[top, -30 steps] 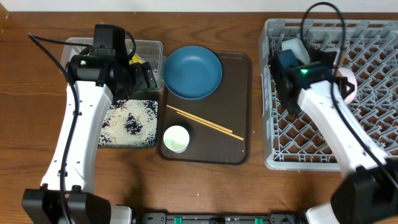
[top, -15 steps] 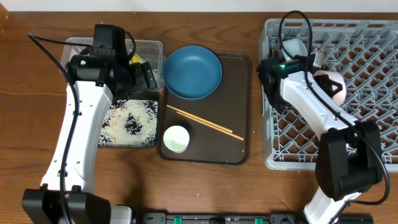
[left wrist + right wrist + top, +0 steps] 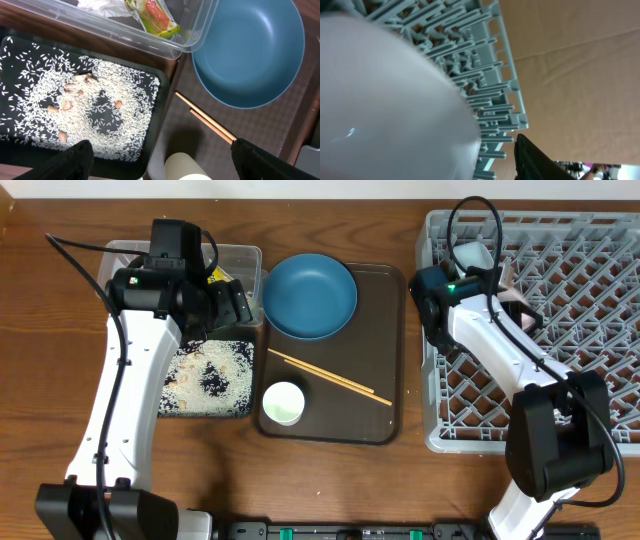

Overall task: Sort waste into correct bins and load items into the dishwasher rack
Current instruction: 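Set the white plate upright in the rack and release it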

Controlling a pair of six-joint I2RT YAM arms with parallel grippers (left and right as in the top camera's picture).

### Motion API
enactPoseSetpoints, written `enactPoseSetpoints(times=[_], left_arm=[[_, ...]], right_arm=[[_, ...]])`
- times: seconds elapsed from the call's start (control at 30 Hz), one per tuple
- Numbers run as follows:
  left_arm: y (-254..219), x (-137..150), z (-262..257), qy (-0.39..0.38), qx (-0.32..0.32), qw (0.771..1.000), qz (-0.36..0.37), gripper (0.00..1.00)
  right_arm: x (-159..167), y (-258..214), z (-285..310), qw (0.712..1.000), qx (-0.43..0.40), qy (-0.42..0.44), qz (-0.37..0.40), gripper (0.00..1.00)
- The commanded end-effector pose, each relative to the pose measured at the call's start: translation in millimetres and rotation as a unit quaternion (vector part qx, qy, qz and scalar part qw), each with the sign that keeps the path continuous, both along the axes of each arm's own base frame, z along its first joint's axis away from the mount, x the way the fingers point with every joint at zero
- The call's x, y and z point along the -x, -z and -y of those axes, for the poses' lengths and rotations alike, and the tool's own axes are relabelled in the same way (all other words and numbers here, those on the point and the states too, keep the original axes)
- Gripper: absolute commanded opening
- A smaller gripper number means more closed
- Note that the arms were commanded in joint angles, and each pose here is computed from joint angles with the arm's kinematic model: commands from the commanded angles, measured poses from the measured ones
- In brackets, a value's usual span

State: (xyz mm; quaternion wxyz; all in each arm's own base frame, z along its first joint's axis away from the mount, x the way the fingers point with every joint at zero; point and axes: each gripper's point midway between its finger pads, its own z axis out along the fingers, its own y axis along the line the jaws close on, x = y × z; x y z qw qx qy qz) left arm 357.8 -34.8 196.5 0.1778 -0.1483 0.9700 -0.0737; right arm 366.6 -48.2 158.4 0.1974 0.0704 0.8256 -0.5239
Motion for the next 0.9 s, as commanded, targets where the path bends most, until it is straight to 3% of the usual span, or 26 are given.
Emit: enactPoseSetpoints(times=[0.0, 0.17, 0.53, 0.73, 0.87], left_arm=[[-9, 0, -2, -0.002, 0.000, 1.000, 0.012, 0.90], [-9, 0, -2, -0.002, -0.001, 1.000, 0.012, 0.90], [-9, 0, -2, -0.002, -0.001, 1.000, 0.012, 0.90], [-9, 0, -2, -0.002, -0.001, 1.000, 0.012, 0.91], [-9, 0, -2, -0.002, -0.001, 1.000, 0.012, 0.91]], right_arm=[[1, 9, -8, 1.000, -0.016, -0.007, -0.009, 0.42], [0, 9, -20, 1.000, -0.014, -0.024, -0.015, 0.43], [7, 7, -65, 0.994, -0.063, -0.073, -0.043, 0.91], [13, -11, -87, 0.983, -0.161, -0.088, -0.031, 0.94], [9, -33, -118, 0.953, -0.276, -0.125, -0.021, 0.94]])
